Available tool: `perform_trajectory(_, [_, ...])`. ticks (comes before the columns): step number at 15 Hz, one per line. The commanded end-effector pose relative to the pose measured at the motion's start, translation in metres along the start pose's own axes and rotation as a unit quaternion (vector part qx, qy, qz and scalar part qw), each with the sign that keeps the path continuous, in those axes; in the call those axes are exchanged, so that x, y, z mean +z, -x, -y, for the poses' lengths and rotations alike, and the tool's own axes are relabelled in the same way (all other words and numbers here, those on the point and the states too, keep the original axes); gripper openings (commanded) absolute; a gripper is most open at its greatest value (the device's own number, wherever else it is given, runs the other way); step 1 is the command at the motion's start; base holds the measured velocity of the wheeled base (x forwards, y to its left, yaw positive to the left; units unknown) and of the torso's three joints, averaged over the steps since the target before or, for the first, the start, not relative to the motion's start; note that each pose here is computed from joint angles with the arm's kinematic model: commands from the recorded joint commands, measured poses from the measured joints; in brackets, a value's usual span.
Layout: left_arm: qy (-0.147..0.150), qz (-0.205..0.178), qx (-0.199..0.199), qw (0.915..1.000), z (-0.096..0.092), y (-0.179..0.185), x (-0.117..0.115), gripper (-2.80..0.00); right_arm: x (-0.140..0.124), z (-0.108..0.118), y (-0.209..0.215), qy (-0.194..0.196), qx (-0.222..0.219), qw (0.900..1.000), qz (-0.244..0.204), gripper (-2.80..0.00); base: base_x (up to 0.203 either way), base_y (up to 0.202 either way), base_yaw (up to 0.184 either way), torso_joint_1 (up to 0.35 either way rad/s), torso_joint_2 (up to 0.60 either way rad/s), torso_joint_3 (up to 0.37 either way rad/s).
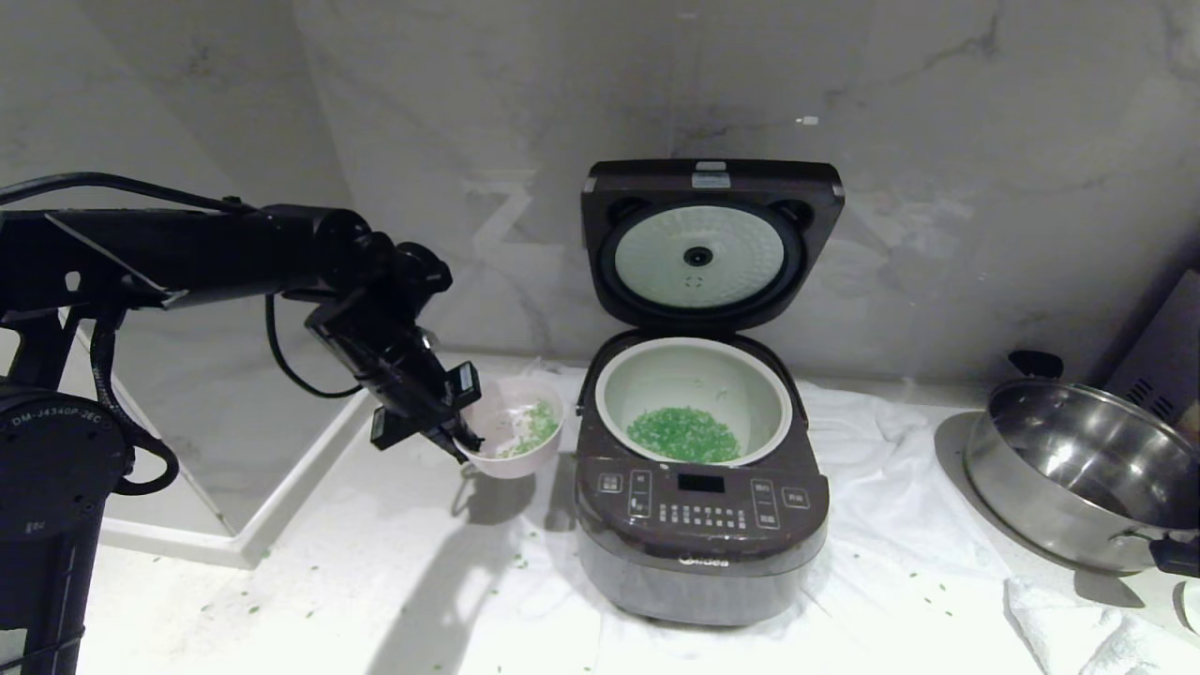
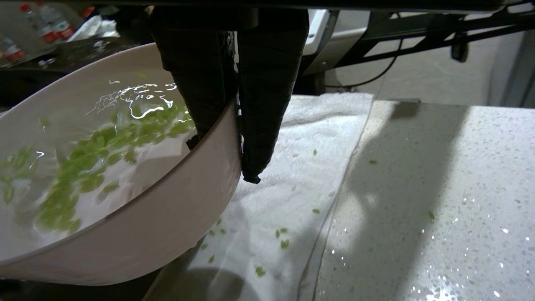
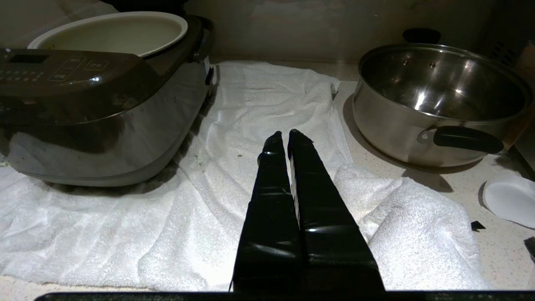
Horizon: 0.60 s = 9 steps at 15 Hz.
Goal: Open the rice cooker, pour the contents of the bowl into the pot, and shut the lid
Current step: Pour the water from the bowl into the rice cooker
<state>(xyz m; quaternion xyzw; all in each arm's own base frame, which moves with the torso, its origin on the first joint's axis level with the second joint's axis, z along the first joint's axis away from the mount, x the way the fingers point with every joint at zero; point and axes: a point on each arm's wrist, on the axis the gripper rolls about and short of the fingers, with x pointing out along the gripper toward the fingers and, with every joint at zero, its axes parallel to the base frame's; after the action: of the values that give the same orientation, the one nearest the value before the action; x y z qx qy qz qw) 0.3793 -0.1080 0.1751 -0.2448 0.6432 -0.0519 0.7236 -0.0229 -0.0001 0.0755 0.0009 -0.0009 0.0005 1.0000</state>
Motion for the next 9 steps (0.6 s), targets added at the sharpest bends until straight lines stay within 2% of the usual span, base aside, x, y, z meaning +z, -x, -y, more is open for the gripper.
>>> perform_trajectory(1, [0.015, 0.012, -0.006, 0.9998, 0.0011, 0.0026, 0.0016, -2.8, 0.0001, 0.0, -0.0001, 0.0, 0.0, 1.0, 0.0, -2.8, 0.0, 0.0, 0.0, 0.0, 0.0, 0.0])
perform_trajectory(6, [0.033, 0.032, -0.014, 0.9988, -0.0031, 0.005, 0.0094, -2.8, 0.0001, 0.0, -0.0001, 0.0, 0.0, 1.0, 0.0, -2.8, 0.0, 0.0, 0.0, 0.0, 0.0, 0.0])
perform_trajectory(9, [0.027, 0.047, -0.006, 0.9985, 0.0003, 0.0051, 0.0088, -2.8, 0.0001, 0.0, -0.0001, 0.0, 0.0, 1.0, 0.0, -2.8, 0.0, 0.0, 0.0, 0.0, 0.0, 0.0])
